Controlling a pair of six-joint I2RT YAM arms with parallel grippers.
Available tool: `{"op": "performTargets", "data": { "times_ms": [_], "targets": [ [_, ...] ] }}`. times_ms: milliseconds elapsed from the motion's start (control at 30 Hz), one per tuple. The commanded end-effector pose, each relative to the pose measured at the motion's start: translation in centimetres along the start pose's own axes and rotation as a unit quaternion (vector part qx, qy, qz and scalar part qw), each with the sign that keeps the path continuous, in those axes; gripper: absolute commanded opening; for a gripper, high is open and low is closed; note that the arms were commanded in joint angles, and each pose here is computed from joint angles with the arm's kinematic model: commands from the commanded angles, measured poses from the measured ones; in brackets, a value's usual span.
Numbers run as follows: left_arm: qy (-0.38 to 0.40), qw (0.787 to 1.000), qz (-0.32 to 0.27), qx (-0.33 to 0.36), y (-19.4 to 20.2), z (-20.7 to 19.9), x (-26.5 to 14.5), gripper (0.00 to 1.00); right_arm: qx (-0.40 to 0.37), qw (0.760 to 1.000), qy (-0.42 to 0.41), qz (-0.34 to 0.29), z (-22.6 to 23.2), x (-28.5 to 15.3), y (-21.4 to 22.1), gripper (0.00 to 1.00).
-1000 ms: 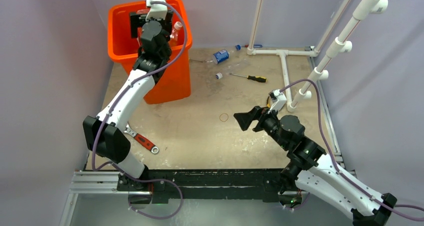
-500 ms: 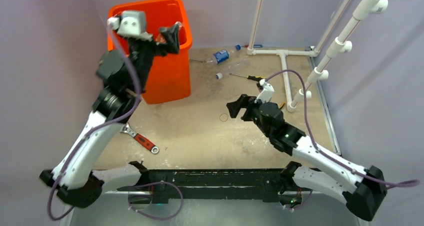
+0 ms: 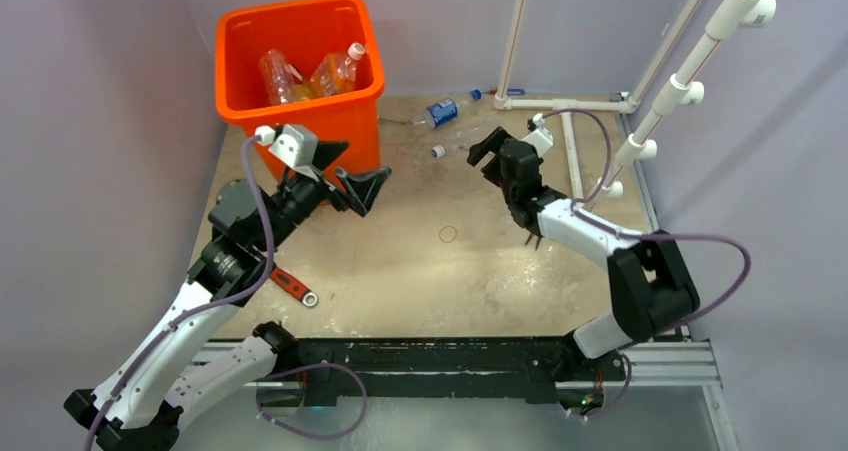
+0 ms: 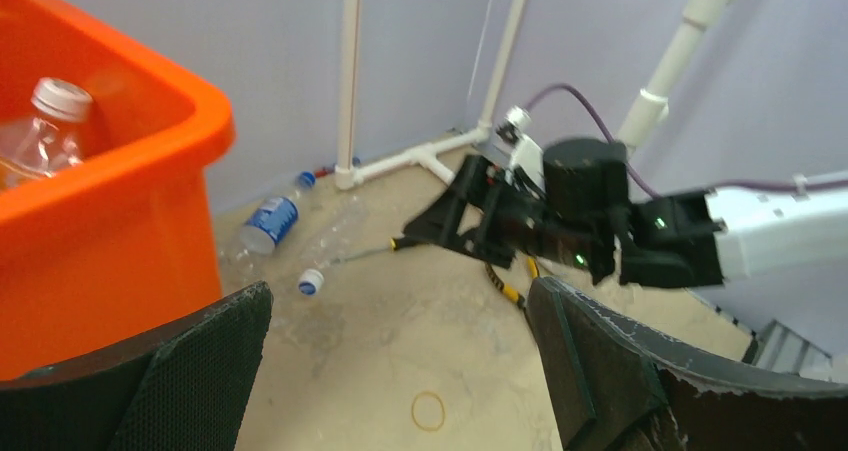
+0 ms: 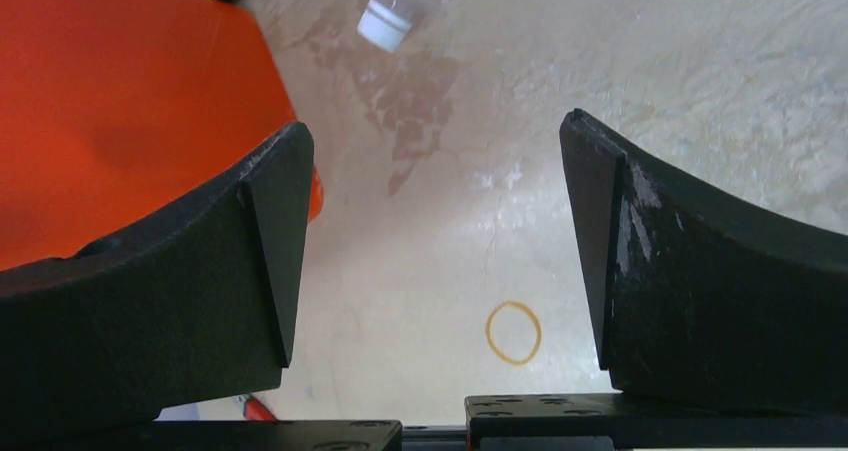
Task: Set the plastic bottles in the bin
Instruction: Place the plastic bottle in the trash bin.
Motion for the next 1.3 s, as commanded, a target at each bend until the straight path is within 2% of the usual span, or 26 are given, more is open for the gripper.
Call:
{"op": "performTargets", "data": {
  "times_ms": [0,400,700,967,1267],
  "targets": [
    [0.039,0.999,-0.035,-0.007,-0.2,-1.3,-0.8,0.99,0.037,0.999,-0.017,-0.027,2.6,3.7,-1.7,0.87],
    [0.034,0.999,-0.014,-0.04,3.5,-1.6,-1.5,0.98,0.089,0.991,0.08,-0.052,-1.0,13.8,0.0,0.86],
    [0.028,0.998,-0.02,-0.045,3.9,-1.5,-1.5,0.98,0.107,0.986,0.11,-0.062,-2.8,18.4,0.6,0.84],
    [0.026,0.998,-0.023,-0.043,4.4,-1.5,-1.8,0.98,0.118,0.985,0.111,-0.059,-3.9,20.2,0.6,0.82],
    [0.031,0.998,-0.021,-0.048,5.1,-1.7,-1.9,0.98,0.116,0.991,0.053,-0.046,-1.2,17.7,0.0,0.84]
  ]
}}
Point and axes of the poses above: each gripper's point midway between its finger pads, its own x axis out along the fingers, its own z axis along the line the jaws close on, y = z × x, the point moved 3 cm from there along -x, back along the fingers, and after that the axes turned 13 degrees about x, right-handed, at the moved point
